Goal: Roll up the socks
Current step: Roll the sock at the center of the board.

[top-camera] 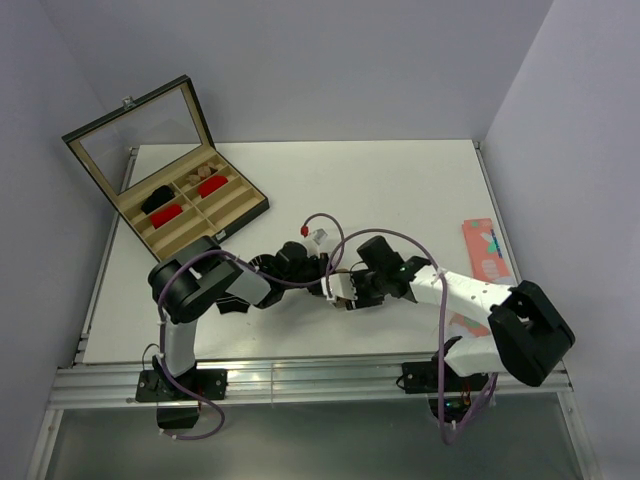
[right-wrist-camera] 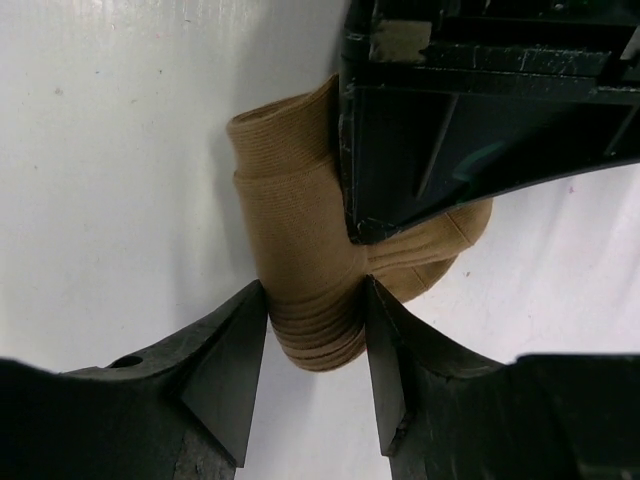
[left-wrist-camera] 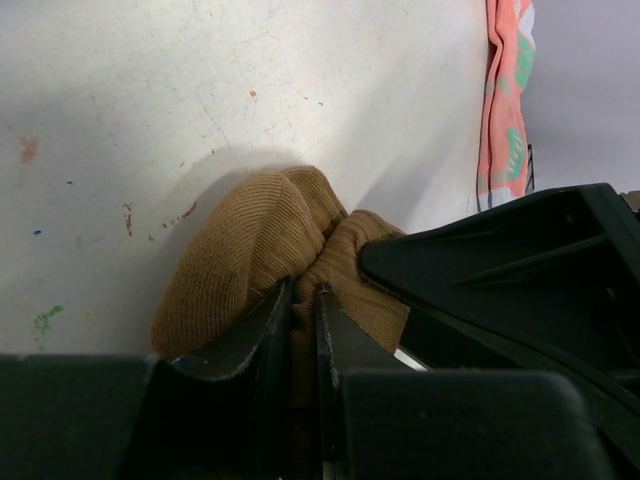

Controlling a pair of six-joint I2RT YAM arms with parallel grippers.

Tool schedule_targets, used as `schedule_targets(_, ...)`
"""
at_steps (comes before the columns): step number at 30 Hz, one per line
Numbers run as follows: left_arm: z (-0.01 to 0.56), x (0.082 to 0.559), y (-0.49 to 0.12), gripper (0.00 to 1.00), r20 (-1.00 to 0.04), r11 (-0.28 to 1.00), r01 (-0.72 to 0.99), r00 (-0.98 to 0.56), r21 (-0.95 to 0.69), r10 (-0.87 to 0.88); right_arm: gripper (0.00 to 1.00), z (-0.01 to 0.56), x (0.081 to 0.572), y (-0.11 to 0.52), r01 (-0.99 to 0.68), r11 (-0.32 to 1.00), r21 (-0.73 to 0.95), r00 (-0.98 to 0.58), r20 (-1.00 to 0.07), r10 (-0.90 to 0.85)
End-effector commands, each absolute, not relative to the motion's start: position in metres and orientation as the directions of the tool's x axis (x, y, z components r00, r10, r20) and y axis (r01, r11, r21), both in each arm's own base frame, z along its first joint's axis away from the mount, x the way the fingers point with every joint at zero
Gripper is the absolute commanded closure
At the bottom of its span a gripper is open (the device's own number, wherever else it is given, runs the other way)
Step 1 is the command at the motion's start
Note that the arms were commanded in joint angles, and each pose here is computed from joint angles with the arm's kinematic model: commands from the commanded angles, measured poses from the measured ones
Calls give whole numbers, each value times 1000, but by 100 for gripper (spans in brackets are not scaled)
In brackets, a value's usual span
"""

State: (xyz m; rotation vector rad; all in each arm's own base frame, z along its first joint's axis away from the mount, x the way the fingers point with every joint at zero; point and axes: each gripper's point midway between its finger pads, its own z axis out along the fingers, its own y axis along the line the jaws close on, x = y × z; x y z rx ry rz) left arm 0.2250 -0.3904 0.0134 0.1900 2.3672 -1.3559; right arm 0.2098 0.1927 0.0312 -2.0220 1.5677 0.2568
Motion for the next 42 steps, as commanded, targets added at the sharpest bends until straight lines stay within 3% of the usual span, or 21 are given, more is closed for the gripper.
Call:
schedule_targets(1,-107,127,-294,100,-43,822,107,-994,-559,100,51,32,205,205,-955,-165,-245,271,-506,-819)
schedule_targets(8,-92,126,-300,99,-66,779,92,-996,-620,64,60,49,200,217,-983,-169,-66,177,-552,-815)
schedule_targets(18,-64,144,-311,80,-236,719,139,-971,-680,-35,65,40,201,214,-964,-109,243,-19,-473,-881)
schedule_targets(27,-36,171,-309,69,-429,706,209,-891,-677,-148,66,20,205,211,-942,-29,335,-103,-370,-923)
schedule_targets(34,-12,184,-305,60,-537,683,275,-819,-676,-203,66,7,209,210,-927,25,374,-149,-308,-940)
schedule_targets(42,11,193,-288,57,-622,680,303,-729,-667,-286,66,0,213,210,-917,69,393,-184,-262,-947)
